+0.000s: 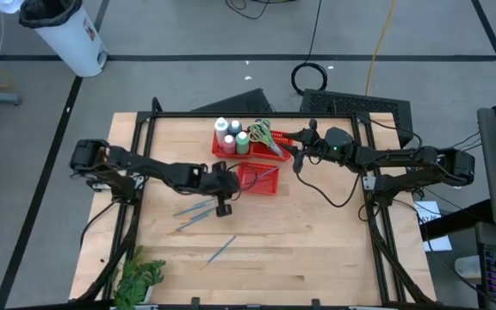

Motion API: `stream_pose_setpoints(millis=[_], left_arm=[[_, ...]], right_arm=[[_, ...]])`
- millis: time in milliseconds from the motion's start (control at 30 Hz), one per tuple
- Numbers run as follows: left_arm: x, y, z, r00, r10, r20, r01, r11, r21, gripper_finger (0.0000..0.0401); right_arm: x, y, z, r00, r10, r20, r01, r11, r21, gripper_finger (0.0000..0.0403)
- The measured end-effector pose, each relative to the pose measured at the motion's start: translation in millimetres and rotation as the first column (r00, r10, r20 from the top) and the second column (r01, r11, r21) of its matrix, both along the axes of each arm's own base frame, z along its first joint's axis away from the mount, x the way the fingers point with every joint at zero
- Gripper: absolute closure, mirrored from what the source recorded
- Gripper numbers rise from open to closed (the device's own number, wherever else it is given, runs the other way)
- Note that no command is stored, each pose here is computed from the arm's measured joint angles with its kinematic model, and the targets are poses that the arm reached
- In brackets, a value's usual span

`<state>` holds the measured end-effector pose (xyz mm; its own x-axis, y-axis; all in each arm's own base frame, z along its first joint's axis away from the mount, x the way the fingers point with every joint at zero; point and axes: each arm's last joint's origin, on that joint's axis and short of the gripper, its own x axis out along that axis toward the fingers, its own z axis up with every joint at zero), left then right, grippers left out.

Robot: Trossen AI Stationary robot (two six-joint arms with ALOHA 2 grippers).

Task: Pick & Place Paint Supplies
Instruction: Put the blue paint brush into the bottom red bin

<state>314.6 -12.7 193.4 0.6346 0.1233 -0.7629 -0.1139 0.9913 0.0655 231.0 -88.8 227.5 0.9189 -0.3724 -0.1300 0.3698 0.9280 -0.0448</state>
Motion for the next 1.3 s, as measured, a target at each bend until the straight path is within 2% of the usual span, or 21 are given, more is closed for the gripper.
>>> stream_pose_setpoints(millis=[133,333,500,600,833,967,1300], left_arm=[[-4,2,26,0.997,-0.033,0.075,0.031,0.999,0.032,0.0396],[-4,10,66,0.973,-0.094,0.210,0.068,0.989,0.129,0.0396],[6,21,88,0.925,-0.161,0.345,0.079,0.968,0.239,0.0397],[14,28,91,0.887,-0.212,0.409,0.104,0.957,0.271,0.0394],[37,43,82,0.791,-0.291,0.538,0.161,0.948,0.275,0.0394],[50,51,67,0.768,-0.306,0.562,0.180,0.946,0.270,0.0398],[67,68,25,0.824,-0.240,0.514,0.152,0.967,0.206,0.0392]], right_arm=[[0,0,0,1.000,0.000,0.000,0.000,1.000,-0.001,0.0259],[0,0,1,1.000,0.000,0.012,0.000,1.000,-0.008,0.0259],[0,0,1,1.000,0.000,0.014,0.000,1.000,-0.005,0.0259],[0,0,1,1.000,0.000,0.011,0.000,1.000,-0.004,0.0259],[0,0,1,1.000,0.000,0.010,0.000,1.000,-0.001,0.0259],[0,0,1,1.000,0.000,0.015,0.000,1.000,-0.002,0.0259],[0,0,1,1.000,-0.001,0.015,0.001,1.000,-0.001,0.0259]])
